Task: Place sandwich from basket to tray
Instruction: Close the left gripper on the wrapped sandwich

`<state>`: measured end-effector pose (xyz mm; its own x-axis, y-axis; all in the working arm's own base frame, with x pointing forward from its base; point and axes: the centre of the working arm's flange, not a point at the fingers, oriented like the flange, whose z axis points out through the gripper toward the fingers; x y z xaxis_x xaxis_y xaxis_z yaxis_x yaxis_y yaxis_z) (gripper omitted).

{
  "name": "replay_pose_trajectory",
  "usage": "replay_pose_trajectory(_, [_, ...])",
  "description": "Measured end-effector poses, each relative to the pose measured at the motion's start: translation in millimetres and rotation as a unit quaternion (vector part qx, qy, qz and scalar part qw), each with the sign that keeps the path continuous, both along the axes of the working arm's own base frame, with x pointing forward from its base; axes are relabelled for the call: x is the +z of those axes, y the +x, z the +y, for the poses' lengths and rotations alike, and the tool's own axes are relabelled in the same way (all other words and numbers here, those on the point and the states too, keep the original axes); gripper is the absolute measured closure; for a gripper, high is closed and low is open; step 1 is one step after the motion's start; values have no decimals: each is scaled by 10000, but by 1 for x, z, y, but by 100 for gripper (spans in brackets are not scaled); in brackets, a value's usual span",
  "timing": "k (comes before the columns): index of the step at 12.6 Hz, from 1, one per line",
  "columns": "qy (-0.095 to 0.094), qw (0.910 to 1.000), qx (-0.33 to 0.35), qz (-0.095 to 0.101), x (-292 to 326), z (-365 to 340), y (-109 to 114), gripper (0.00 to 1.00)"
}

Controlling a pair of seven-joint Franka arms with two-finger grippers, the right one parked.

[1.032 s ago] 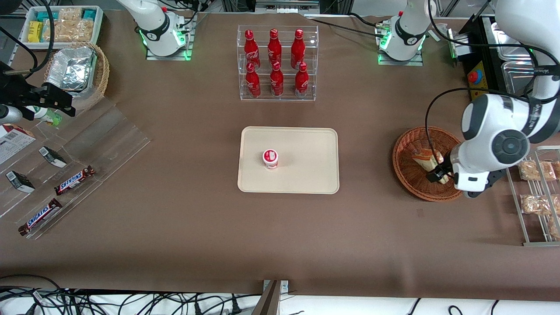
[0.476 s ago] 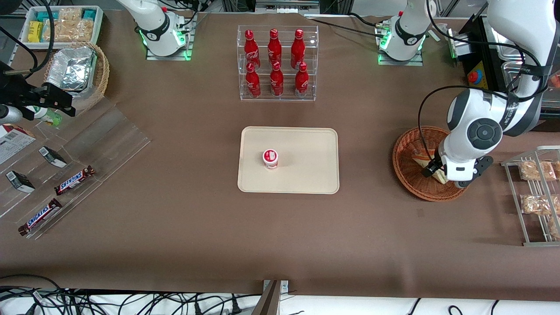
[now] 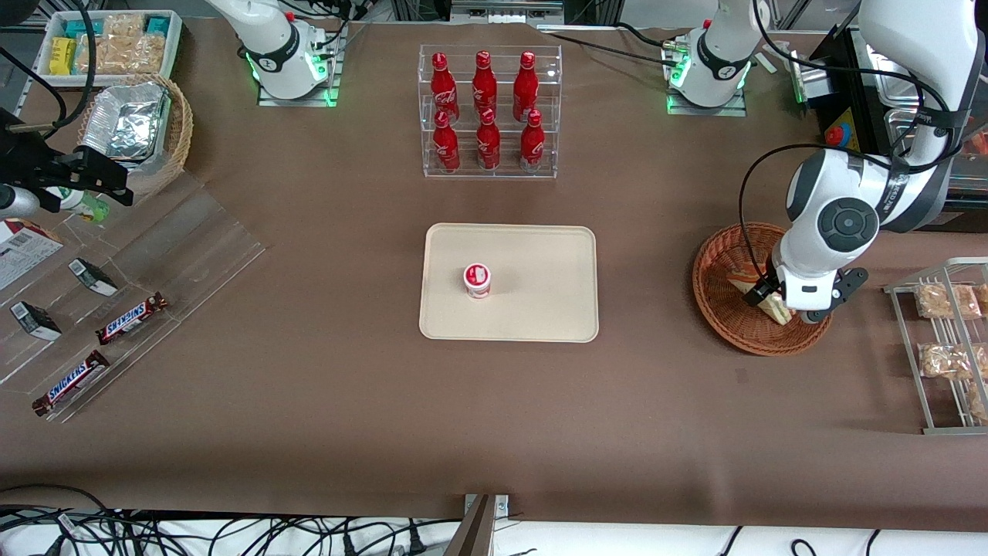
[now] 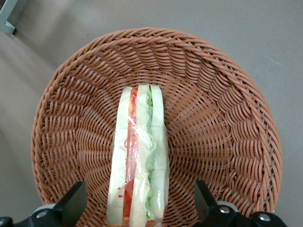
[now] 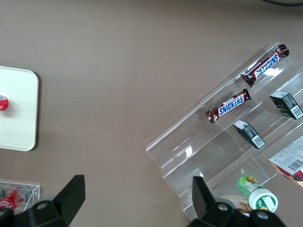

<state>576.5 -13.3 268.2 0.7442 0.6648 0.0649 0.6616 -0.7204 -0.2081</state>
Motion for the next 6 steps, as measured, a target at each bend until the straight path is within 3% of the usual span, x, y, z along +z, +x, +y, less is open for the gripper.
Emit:
replay_pose_trajectory(4, [-53,10000,-42,-8,-12,-3,-9,0])
replay_pose_trajectory(6, [54,9998,-170,-16,-13,-3,-9,0])
